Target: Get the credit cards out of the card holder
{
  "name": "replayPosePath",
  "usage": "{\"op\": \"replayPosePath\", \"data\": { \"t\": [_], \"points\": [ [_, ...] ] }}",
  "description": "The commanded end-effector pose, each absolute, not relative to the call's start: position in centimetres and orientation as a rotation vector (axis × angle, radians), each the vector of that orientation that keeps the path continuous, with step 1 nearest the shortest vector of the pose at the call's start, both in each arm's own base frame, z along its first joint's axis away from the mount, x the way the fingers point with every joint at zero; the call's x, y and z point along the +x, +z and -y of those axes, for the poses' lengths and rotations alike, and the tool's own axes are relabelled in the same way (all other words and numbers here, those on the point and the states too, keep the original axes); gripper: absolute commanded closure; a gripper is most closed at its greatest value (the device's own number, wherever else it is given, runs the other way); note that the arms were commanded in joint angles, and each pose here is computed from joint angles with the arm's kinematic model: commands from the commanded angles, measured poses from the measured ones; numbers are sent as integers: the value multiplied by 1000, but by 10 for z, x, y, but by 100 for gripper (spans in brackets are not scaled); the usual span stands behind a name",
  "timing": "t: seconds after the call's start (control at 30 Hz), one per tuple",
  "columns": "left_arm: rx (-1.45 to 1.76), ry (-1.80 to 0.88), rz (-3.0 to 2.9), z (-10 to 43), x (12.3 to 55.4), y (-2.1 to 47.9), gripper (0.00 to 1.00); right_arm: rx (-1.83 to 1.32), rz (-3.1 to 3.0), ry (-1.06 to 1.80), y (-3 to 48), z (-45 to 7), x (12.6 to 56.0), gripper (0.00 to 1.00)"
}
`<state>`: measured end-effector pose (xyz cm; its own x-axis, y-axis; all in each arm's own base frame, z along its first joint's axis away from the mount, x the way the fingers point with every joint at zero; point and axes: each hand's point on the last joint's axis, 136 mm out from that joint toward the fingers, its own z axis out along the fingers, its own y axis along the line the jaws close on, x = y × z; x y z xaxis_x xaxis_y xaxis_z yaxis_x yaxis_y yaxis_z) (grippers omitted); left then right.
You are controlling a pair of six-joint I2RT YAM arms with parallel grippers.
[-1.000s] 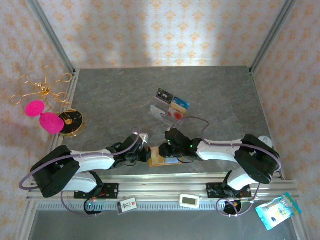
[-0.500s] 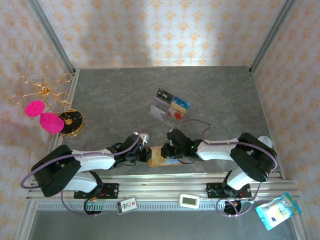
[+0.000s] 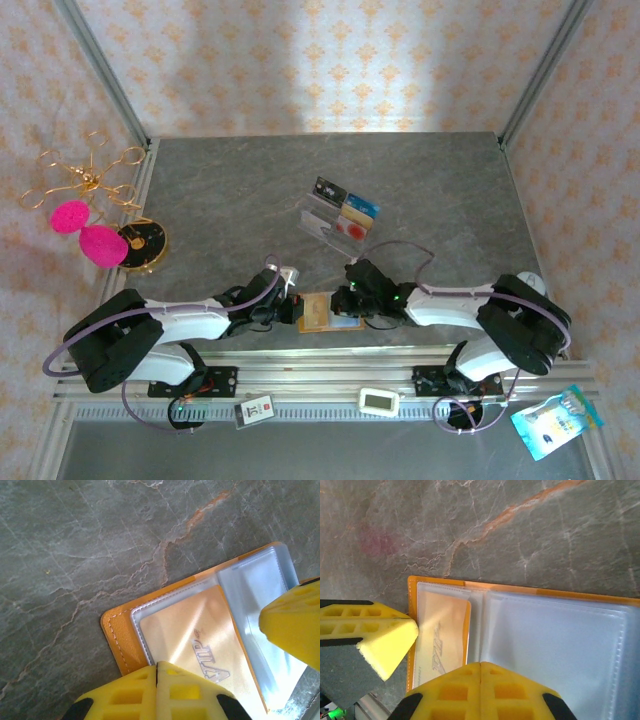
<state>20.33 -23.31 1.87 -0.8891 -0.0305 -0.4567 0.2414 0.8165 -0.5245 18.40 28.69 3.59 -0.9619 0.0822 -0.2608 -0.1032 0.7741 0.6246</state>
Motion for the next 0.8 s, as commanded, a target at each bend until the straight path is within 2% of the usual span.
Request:
{"op": "replayPosePath", "data": {
  "t": [0.0,0.03,0.1,0.13,0.37,0.77],
  "points": [
    [163,-774,-2611,221,193,3,100,-13,-2690,971,38,-285,185,100],
    [162,-772,-2619,221,192,1,100,-55,-2679,1025,45,-292,183,98],
    [160,-765,-2627,221,192,-1,100,-118,-2657,1112,58,-306,181,83],
    [160,-763,-2633,220,191,-2,100,-130,-2654,1123,61,-309,182,82],
    [159,-770,-2630,219,190,-3,100,-120,-2687,1152,52,-317,181,83],
    [170,-775,-2635,219,187,-5,100,16,-2746,939,31,-292,191,87]
  ]
}}
